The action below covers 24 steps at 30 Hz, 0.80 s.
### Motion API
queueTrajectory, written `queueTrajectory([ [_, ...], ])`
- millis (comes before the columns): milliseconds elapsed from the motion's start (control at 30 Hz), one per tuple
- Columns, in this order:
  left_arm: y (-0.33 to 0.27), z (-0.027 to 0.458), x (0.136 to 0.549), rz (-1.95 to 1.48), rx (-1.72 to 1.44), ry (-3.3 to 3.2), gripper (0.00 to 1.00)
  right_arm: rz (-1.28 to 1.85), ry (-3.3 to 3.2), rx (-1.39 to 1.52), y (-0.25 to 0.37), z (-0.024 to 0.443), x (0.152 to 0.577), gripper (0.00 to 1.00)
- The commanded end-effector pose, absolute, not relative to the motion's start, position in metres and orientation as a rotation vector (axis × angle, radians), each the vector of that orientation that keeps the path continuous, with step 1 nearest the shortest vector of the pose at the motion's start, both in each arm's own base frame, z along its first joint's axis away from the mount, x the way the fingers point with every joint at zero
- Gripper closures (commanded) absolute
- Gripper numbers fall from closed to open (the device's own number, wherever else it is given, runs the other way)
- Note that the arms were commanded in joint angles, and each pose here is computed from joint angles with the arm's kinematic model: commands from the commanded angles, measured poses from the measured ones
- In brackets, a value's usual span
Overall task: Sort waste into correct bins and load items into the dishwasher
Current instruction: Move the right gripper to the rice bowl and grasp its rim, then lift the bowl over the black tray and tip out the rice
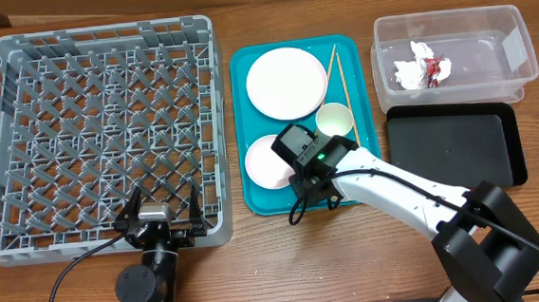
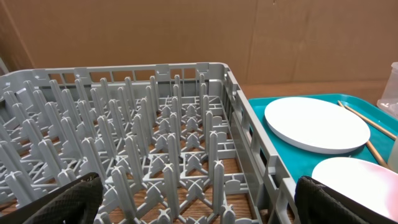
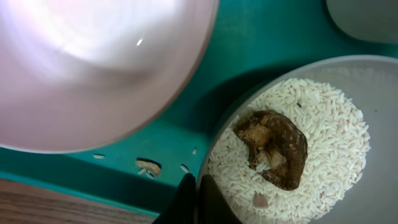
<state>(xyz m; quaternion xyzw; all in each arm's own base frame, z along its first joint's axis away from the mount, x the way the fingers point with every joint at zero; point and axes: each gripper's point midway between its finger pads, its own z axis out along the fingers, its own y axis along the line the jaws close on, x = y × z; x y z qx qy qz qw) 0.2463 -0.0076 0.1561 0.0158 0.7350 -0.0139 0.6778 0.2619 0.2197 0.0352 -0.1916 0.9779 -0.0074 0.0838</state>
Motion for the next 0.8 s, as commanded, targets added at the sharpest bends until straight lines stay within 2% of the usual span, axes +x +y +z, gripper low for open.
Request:
queueTrajectory([
  [0,-0.009,0.156,0.246,-0.024,0.053,1.645,0.00,0.000,2.931,-0.523,0.222,0.044,0.260,0.96],
  [233,-0.009,0.156,0.246,-0.024,0.053,1.645,0.00,0.185,2.882,-0.466,0.234,0.116,0.262,0.96],
  [433,-0.009,0.156,0.246,-0.024,0.053,1.645,0.00,0.294,2.777,-0.292,0.198,0.182,0.272,0.96],
  [567,-0.009,0.156,0.246,-0.024,0.053,1.645,0.01,0.377,2.730,-0.124,0.158,0.205,0.286,0.96],
  [767,-0.009,0.156,0.246,-0.024,0.053,1.645,0.00,0.649,2.684,-0.073,0.119,0.216,0.303,0.96],
])
